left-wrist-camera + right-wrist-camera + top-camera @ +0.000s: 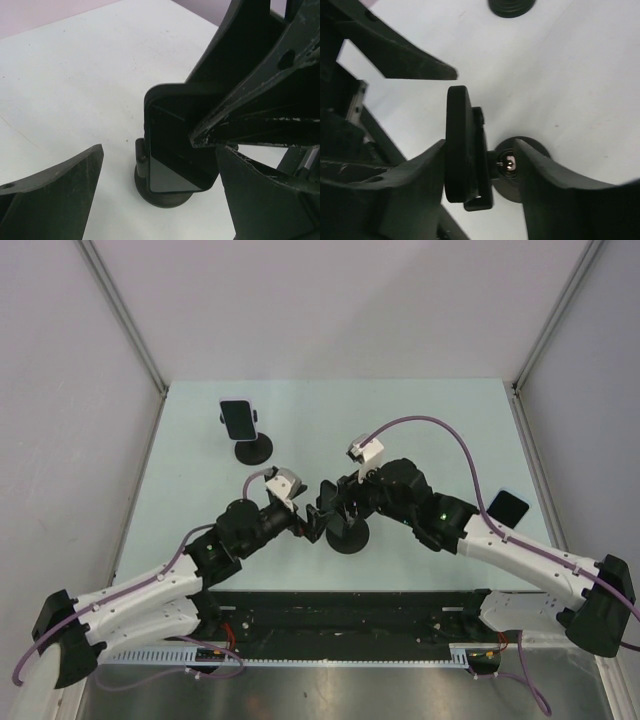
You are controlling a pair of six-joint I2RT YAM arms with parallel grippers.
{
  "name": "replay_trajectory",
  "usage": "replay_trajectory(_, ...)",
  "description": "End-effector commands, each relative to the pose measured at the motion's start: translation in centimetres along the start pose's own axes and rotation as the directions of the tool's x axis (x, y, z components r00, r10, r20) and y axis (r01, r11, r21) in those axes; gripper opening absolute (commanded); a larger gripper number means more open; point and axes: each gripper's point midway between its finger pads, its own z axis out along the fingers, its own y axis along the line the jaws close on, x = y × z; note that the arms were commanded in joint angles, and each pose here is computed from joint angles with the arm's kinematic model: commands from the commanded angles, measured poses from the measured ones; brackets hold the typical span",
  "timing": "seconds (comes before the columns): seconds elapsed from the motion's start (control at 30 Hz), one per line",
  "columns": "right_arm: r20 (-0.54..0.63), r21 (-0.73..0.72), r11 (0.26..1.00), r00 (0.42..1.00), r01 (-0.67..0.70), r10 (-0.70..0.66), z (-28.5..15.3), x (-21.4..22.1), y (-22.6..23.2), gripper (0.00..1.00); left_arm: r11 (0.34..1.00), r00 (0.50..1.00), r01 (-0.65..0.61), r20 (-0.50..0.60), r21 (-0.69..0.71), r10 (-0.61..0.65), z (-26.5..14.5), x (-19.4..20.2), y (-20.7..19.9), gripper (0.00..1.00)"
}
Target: Remove the phone from the phone stand
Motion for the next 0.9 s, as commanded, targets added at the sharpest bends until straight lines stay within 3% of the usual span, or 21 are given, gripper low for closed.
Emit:
replay_trajectory(0.0,0.083,0.023,1.0,0.996,-0.021,0.019,-1.9,-2.8,-0.3,0.7,0.996,0.999,0.019,0.045,-0.089,-0.015,0.6,-2.7,-0.1,1.0)
replay_trajectory(0.3,0.117,0.179,0.981,0.992,-0.071,0.05,-5.6,-3.1,-3.8,0.84,0.986,0.997,0.077,0.03,-0.15,-0.073,1.6,-4.4,-1.8,1.0)
replay_trajectory(0.47,0.205,0.248,0.957,0.974,-0.149,0.099,-7.6,-2.8,-6.1,0.88,0.984,0.995,0.096,0.025,-0.152,-0.093,2.3,-5.3,-3.1,1.0)
replay_trajectory(0.87,0.238,0.204,0.955,0.957,-0.213,0.163,-7.8,-0.1,-7.5,0.88,0.974,0.991,0.129,-0.007,-0.187,-0.133,3.1,-4.8,-4.3,1.0)
